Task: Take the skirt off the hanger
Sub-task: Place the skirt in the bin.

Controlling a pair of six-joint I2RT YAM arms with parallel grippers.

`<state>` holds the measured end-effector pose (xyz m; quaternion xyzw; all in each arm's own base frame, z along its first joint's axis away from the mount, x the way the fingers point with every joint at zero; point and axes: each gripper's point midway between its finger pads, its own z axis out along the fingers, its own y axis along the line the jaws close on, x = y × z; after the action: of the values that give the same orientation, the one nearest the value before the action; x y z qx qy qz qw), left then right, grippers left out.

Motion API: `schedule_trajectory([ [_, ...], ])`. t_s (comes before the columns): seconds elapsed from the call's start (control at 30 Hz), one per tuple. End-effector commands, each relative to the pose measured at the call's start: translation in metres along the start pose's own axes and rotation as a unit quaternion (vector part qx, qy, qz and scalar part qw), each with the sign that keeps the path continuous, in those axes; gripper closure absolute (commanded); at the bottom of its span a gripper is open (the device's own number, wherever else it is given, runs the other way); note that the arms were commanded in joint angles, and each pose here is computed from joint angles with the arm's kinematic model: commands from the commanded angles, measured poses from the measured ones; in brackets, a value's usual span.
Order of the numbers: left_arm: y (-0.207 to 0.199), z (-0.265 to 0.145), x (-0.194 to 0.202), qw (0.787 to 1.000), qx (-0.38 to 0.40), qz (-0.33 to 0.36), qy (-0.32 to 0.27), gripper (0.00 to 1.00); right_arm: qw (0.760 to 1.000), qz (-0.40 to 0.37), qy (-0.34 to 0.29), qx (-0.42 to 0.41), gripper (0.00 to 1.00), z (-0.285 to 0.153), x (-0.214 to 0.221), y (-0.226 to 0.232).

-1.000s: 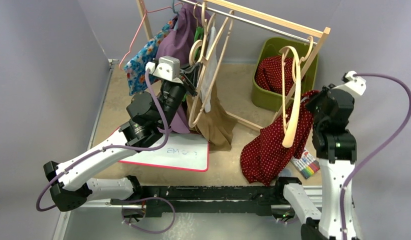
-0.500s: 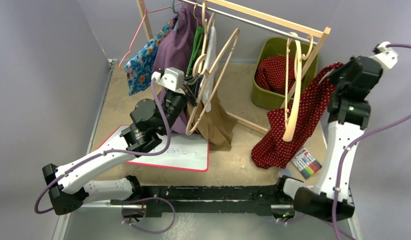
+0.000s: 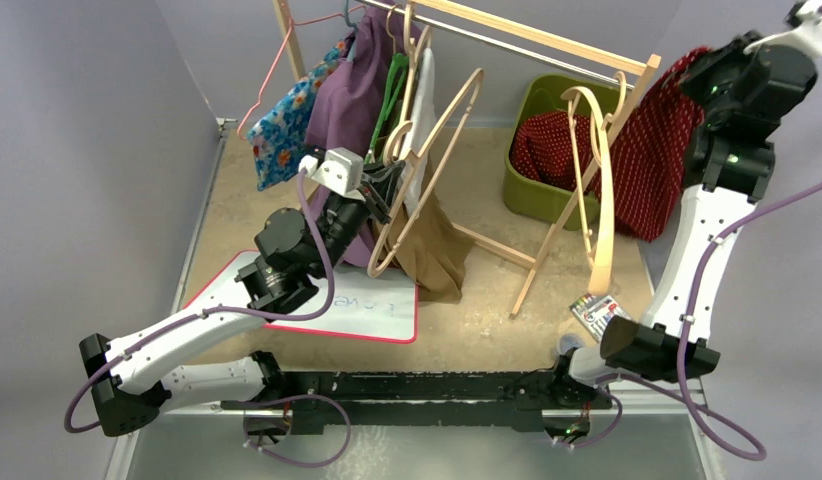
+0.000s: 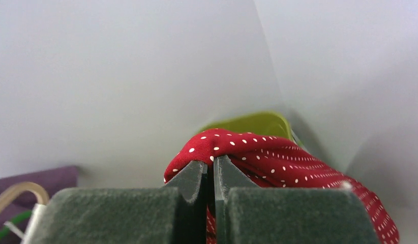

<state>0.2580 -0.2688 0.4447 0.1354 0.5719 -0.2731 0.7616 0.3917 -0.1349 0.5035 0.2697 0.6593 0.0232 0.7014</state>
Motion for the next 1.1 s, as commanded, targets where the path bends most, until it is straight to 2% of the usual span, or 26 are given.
schedule_trajectory([
  [0.0, 0.003, -0.003, -0.029, 0.999, -0.001, -0.014, -0.048, 1.00, 0.986, 0.021, -0.110, -0.123, 1.00, -0.018, -0.084, 0.065],
  [0.33, 0.004, 0.001, -0.024, 0.999, 0.005, -0.023, -0.044, 1.00, 0.942, 0.065, -0.189, -0.269, 1.00, -0.032, -0.154, 0.131],
  [0.53, 0.009, 0.006, -0.018, 0.999, -0.002, -0.023, -0.039, 1.00, 0.914, 0.097, -0.210, -0.334, 1.00, -0.026, -0.166, 0.150],
  [0.73, 0.014, 0.007, -0.017, 0.999, -0.008, -0.020, -0.038, 1.00, 0.902, 0.108, -0.225, -0.353, 1.00, -0.007, -0.171, 0.153],
  [0.9, 0.011, 0.007, -0.019, 0.999, -0.002, -0.026, -0.041, 1.00, 0.904, 0.107, -0.221, -0.350, 1.00, 0.012, -0.158, 0.147],
  [1.07, 0.010, 0.006, -0.023, 0.998, 0.004, -0.033, -0.044, 1.00, 0.946, 0.087, -0.158, -0.269, 1.00, 0.072, -0.094, 0.106],
])
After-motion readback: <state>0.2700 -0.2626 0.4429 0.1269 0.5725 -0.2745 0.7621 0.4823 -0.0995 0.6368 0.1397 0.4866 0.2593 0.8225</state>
